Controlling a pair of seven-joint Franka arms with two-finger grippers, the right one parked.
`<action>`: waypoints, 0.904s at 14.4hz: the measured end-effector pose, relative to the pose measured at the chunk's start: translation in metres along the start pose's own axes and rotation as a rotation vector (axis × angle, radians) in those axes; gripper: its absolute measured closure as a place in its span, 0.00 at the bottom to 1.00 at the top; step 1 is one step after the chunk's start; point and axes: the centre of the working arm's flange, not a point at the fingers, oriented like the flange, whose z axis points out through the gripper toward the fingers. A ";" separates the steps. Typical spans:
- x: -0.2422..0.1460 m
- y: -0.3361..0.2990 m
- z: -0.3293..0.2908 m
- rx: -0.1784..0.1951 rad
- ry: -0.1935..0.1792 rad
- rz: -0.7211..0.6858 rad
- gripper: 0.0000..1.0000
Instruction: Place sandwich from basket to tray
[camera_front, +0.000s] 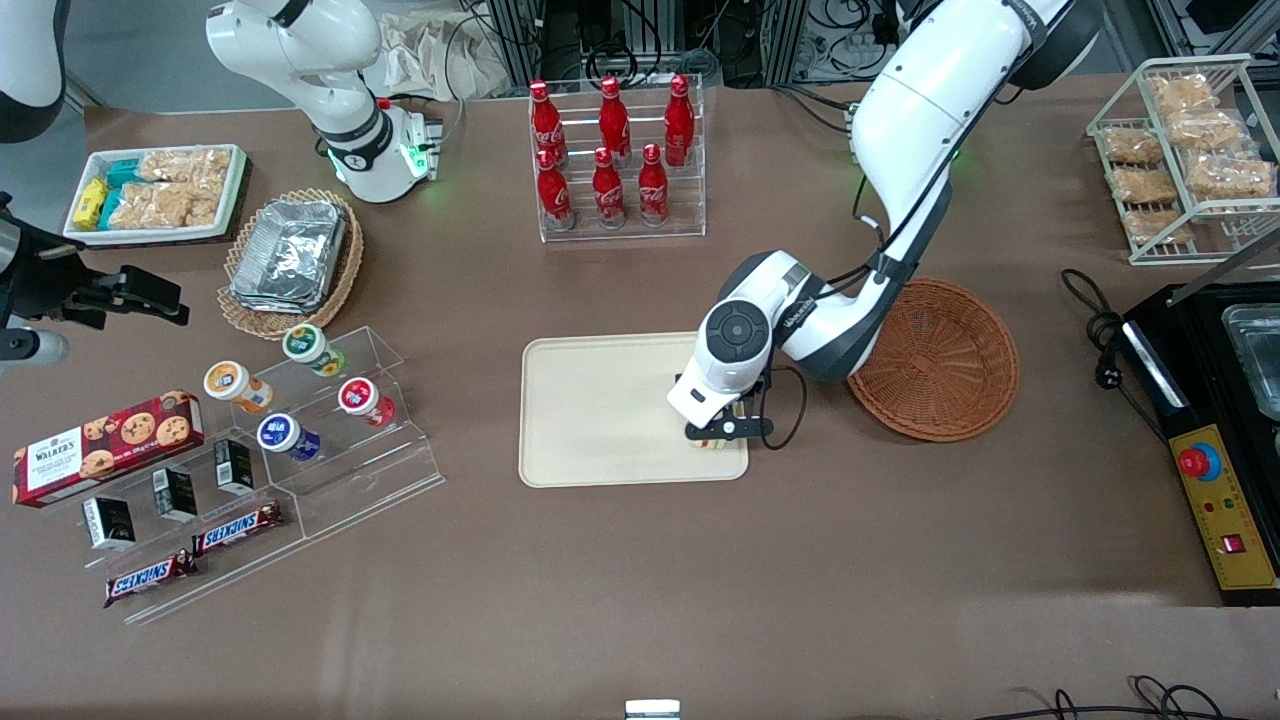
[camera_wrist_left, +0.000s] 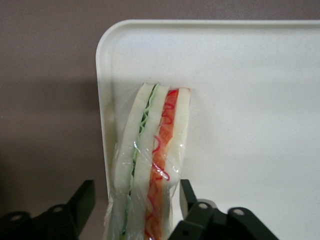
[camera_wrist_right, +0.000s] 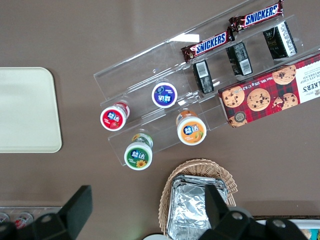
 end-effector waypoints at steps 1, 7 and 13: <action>0.002 0.001 -0.005 -0.007 0.009 -0.015 0.06; 0.018 -0.008 -0.108 -0.043 0.109 -0.159 0.00; 0.010 -0.133 -0.293 -0.011 0.194 -0.216 0.00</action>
